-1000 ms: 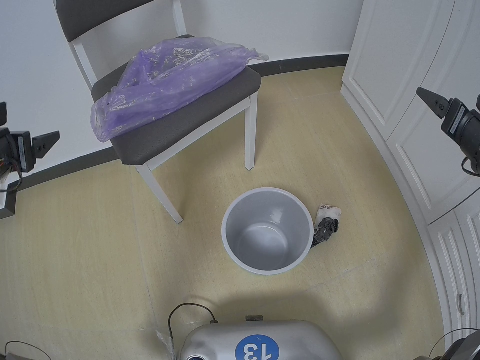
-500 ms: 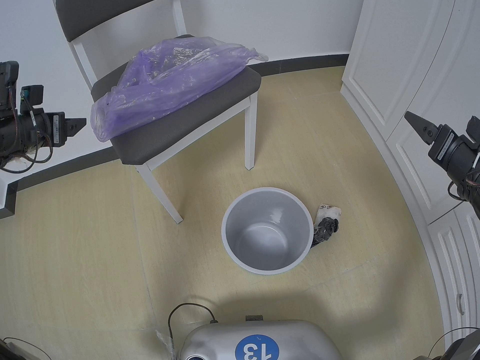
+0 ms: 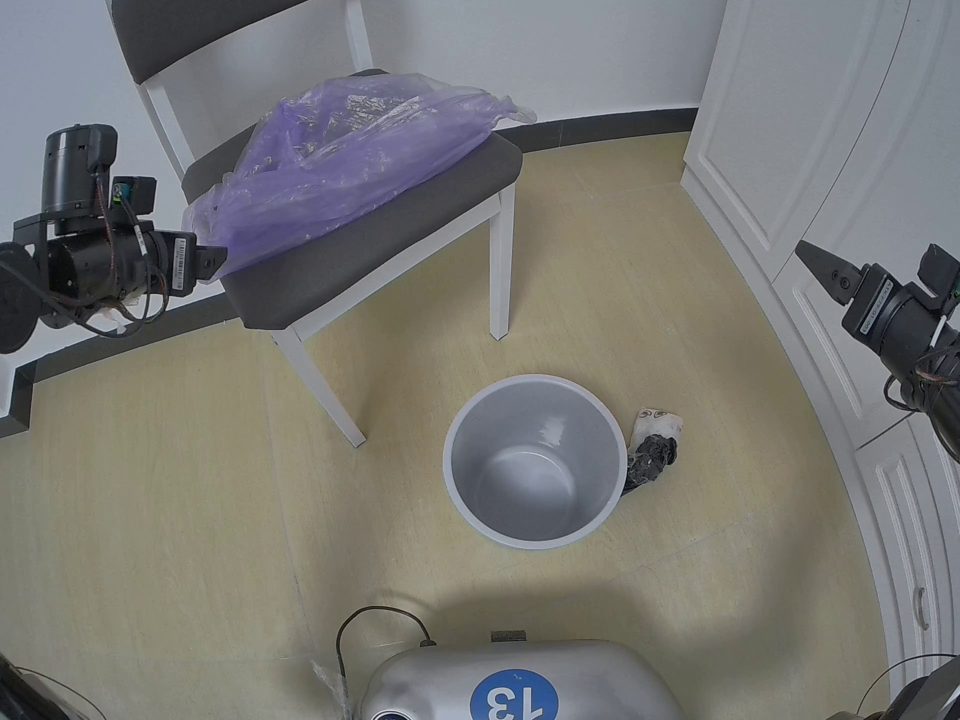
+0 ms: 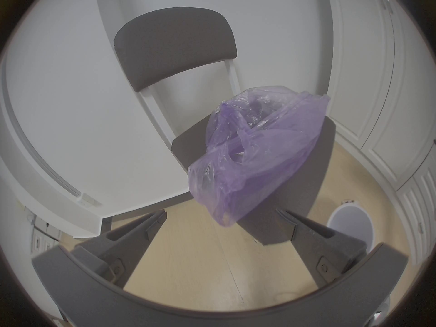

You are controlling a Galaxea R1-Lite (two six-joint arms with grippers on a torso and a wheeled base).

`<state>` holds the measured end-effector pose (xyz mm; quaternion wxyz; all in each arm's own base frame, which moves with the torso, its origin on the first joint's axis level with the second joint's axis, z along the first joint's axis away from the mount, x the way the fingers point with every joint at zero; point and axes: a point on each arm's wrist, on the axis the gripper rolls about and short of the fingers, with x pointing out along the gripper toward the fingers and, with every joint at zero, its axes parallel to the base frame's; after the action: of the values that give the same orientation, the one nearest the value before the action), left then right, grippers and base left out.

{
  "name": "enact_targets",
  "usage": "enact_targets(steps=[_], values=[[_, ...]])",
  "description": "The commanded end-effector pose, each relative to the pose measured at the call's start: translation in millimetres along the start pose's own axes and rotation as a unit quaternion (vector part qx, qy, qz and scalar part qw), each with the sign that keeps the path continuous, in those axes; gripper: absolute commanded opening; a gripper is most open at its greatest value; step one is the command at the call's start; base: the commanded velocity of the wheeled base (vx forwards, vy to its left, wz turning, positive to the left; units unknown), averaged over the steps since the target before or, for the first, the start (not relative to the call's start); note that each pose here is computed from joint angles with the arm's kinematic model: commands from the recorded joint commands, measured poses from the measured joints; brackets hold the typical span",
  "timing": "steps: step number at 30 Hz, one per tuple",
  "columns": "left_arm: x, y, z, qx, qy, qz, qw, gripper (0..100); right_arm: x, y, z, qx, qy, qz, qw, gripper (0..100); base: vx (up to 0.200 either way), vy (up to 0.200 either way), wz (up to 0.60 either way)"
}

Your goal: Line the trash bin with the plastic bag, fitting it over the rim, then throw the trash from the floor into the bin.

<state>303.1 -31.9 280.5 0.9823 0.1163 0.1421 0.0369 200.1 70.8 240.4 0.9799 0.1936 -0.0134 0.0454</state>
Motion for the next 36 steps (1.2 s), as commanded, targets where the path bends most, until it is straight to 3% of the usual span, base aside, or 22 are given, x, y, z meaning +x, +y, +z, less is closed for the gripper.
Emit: enact_targets(steps=[1, 5, 15, 26, 27, 36], values=[[28, -11, -10, 0.017, 0.018, 0.001, 0.9997, 100, 2, 0, -1, 0.000, 0.001, -0.001, 1.0000, 100, 0.000, 0.000, 0.00], [48, -16, -10, 0.035, 0.013, 0.039, 0.9985, 100, 3, -1, 0, 0.000, -0.002, -0.003, 1.0000, 100, 0.000, 0.000, 0.00], [53, -19, 4, 0.036, -0.023, 0.054, 0.9977, 100, 5, -3, 1, 0.020, -0.003, -0.005, 0.9998, 100, 0.000, 0.000, 0.00], [56, -17, -3, 0.037, -0.009, 0.061, 0.9974, 100, 14, -5, -8, 0.019, 0.011, -0.014, 0.9997, 100, 0.000, 0.000, 0.00], [56, -17, -3, 0.036, -0.009, 0.060, 0.9975, 0, 16, -5, -10, 0.019, 0.014, -0.015, 0.9996, 100, 0.000, 0.000, 0.00], [58, -15, -2, 0.031, -0.012, 0.060, 0.9977, 0, 20, -6, -15, 0.018, 0.011, -0.013, 0.9997, 100, 0.000, 0.000, 0.00]])
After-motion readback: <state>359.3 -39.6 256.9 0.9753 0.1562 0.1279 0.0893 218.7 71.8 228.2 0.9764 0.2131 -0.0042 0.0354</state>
